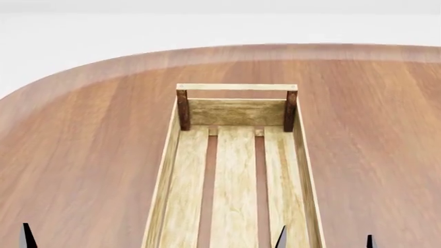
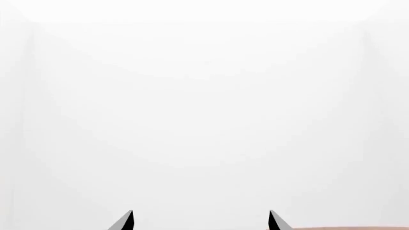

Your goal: Pick up the cream cheese and put it in the tray.

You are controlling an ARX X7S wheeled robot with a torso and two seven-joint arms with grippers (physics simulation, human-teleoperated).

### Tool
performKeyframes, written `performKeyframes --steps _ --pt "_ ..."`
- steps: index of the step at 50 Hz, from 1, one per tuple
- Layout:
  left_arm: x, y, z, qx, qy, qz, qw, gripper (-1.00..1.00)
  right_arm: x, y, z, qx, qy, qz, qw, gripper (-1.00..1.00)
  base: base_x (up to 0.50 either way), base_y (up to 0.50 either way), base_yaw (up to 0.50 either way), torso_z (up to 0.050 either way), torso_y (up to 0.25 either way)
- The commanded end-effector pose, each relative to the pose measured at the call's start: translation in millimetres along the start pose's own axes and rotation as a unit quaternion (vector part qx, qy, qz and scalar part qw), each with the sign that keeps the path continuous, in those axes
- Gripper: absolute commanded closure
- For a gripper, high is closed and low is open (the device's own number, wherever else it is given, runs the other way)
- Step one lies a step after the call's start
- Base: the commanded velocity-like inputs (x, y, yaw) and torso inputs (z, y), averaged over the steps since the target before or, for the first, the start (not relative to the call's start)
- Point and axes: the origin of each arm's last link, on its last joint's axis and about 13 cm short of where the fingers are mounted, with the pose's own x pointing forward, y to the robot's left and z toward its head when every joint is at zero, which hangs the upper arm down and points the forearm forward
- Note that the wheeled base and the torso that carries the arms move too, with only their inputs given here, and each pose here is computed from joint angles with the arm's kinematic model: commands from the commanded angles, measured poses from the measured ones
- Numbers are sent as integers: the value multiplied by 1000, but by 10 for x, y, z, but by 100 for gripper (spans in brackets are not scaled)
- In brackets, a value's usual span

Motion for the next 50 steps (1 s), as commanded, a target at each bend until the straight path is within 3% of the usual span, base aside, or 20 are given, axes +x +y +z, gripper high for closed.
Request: performKeyframes --steps 1,30,34,50 --pt "1 1 -3 0 0 1 1000 -100 0 2 -6 0 1 1 1000 -100 164 -20 0 0 0" --pt "-2 -1 -9 1 1 0 1000 -100 -5 20 -5 -21 -4 5 1000 -100 163 -8 0 0 0" --pt "-3 2 -10 1 1 1 1000 -100 -3 14 -25 1 11 5 1000 -100 121 21 0 0 0" --pt "1 15 -10 -2 2 5 1000 -100 53 -29 23 -51 -6 -31 998 -100 0 0 0 0 0"
